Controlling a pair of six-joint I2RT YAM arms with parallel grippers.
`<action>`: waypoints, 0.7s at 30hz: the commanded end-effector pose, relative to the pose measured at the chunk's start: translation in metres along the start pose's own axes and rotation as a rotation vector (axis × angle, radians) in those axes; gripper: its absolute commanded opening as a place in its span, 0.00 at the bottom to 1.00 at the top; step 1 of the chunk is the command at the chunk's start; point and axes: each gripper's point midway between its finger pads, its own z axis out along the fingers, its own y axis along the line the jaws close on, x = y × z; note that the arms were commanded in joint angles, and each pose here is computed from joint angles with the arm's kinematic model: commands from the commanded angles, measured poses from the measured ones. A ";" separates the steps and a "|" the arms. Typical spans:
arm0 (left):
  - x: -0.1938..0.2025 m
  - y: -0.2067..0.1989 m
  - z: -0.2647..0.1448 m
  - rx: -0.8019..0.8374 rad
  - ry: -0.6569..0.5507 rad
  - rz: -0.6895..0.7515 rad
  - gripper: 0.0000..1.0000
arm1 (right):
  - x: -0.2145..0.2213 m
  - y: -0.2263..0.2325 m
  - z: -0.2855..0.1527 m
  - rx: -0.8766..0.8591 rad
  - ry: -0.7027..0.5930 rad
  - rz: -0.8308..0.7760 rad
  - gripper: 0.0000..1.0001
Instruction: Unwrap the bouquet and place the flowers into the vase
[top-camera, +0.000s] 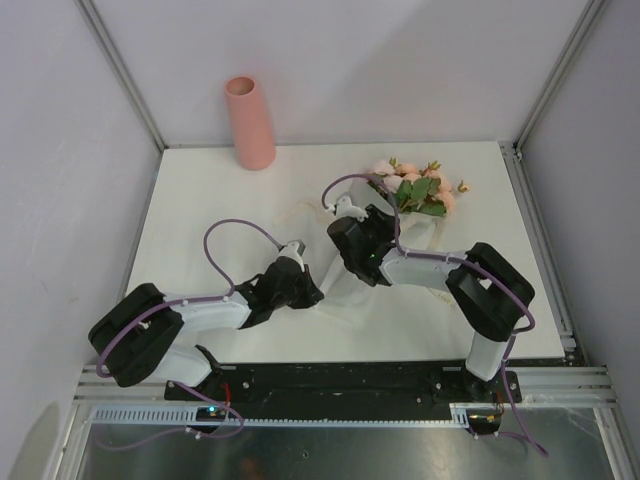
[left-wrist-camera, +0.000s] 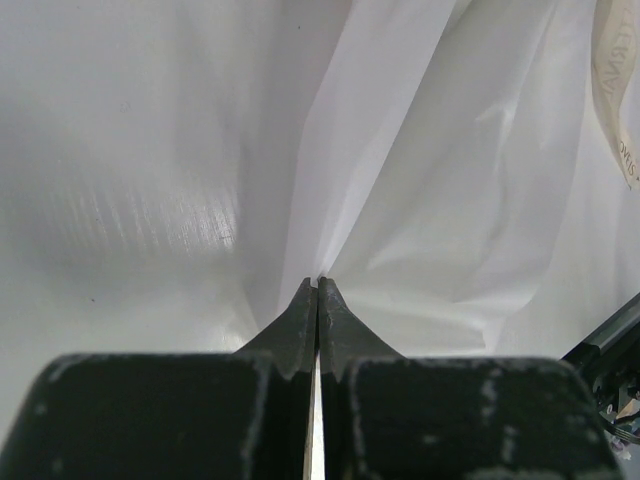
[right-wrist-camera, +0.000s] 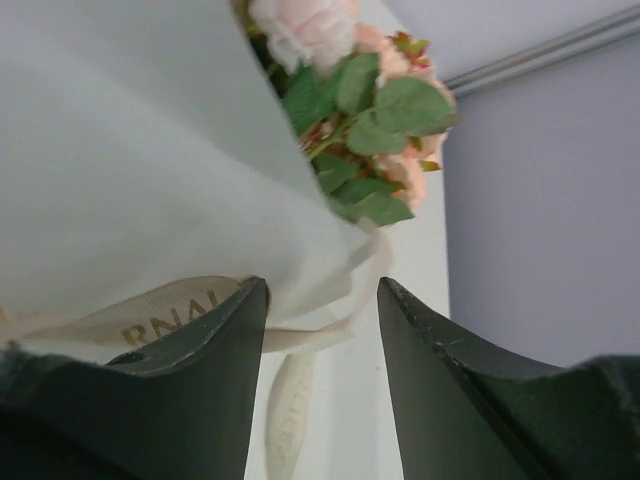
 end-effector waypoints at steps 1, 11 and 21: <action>0.005 0.001 0.000 -0.005 0.011 -0.008 0.00 | -0.036 -0.062 0.002 0.170 -0.050 0.120 0.53; 0.008 0.003 0.000 -0.011 0.017 -0.005 0.00 | -0.052 -0.113 0.008 0.232 -0.085 0.228 0.51; 0.004 -0.001 0.001 -0.004 0.010 -0.005 0.01 | -0.071 -0.101 0.002 -0.142 -0.068 0.351 0.46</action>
